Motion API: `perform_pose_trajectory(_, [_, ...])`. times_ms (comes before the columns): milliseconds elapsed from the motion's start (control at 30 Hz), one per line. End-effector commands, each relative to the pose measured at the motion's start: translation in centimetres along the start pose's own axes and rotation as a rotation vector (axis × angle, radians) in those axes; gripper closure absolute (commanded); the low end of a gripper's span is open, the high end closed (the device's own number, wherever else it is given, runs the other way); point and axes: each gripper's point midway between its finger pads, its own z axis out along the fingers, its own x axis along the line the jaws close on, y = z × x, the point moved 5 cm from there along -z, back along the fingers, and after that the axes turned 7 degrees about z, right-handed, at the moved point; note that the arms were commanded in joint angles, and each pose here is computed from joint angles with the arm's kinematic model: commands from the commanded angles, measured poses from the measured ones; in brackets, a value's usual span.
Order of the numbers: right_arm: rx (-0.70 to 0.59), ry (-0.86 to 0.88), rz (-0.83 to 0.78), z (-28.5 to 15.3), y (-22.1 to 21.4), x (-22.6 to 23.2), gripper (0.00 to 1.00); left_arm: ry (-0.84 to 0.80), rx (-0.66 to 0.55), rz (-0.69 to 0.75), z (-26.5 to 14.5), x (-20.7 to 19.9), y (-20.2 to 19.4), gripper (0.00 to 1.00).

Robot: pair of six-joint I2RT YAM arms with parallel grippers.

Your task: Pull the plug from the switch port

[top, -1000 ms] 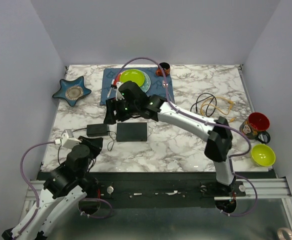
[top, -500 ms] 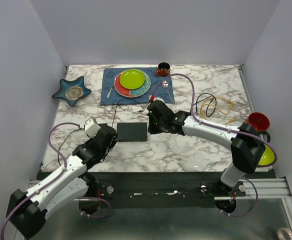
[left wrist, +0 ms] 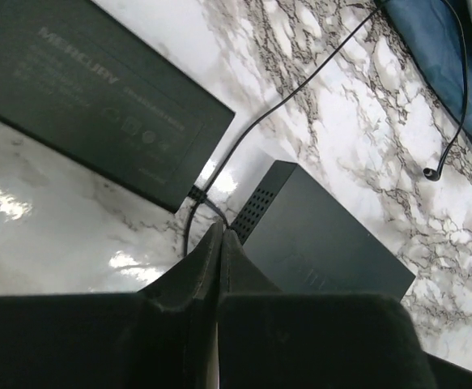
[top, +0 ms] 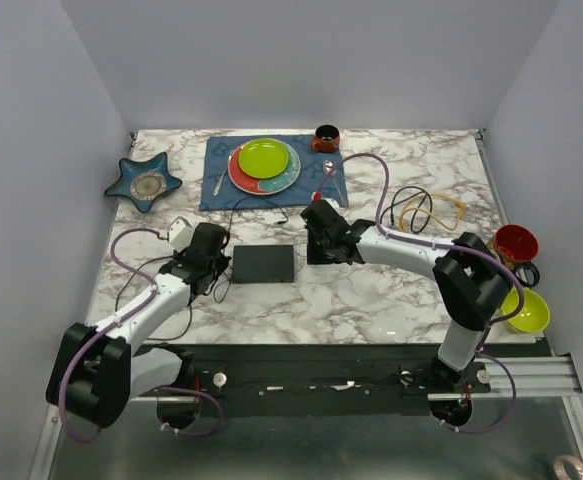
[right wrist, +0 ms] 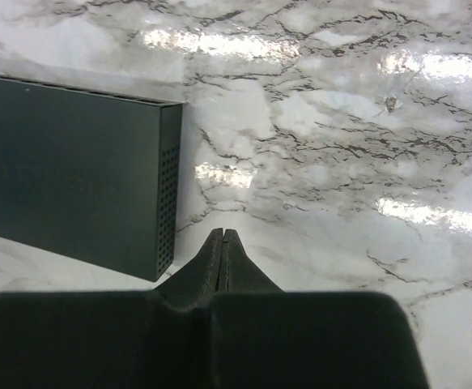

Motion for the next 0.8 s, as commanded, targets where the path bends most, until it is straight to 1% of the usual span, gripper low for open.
perform_pose_trajectory(0, [-0.002, -0.004, 0.035, 1.6, 0.2, -0.5, 1.0, -0.125, 0.013, 0.011, 1.1, -3.9, 1.2, 0.96])
perform_pose_trajectory(100, [0.004, -0.011, 0.044, 2.1, 0.4, -1.0, 1.0, -0.166, 0.041, 0.016, 2.1, -5.2, 0.9, 0.97])
perform_pose_trajectory(167, [0.007, -0.012, 0.046, 2.4, 0.5, -1.3, 1.0, -0.154, 0.071, 0.024, 3.0, -5.2, 0.2, 0.97])
perform_pose_trajectory(267, [0.013, -0.016, 0.053, 2.7, 0.5, -1.9, 1.0, -0.114, 0.107, 0.028, 4.0, -4.4, -0.9, 0.99])
perform_pose_trajectory(367, [0.026, -0.018, 0.059, 3.1, 0.2, -2.3, 1.0, -0.076, 0.113, 0.015, 4.4, -3.3, -1.7, 1.0])
perform_pose_trajectory(500, [0.037, -0.012, 0.061, 3.6, 0.0, -2.3, 1.0, -0.072, 0.061, -0.019, 3.8, -2.9, -1.0, 1.0])
perform_pose_trajectory(633, [0.042, -0.016, 0.064, 3.9, -0.2, -2.4, 0.99, -0.125, -0.019, -0.056, 1.7, -3.8, 1.3, 0.99])
perform_pose_trajectory(767, [0.043, -0.013, 0.068, 3.8, -0.3, -2.5, 0.99, -0.119, -0.103, -0.082, 0.4, -4.2, 3.4, 0.99])
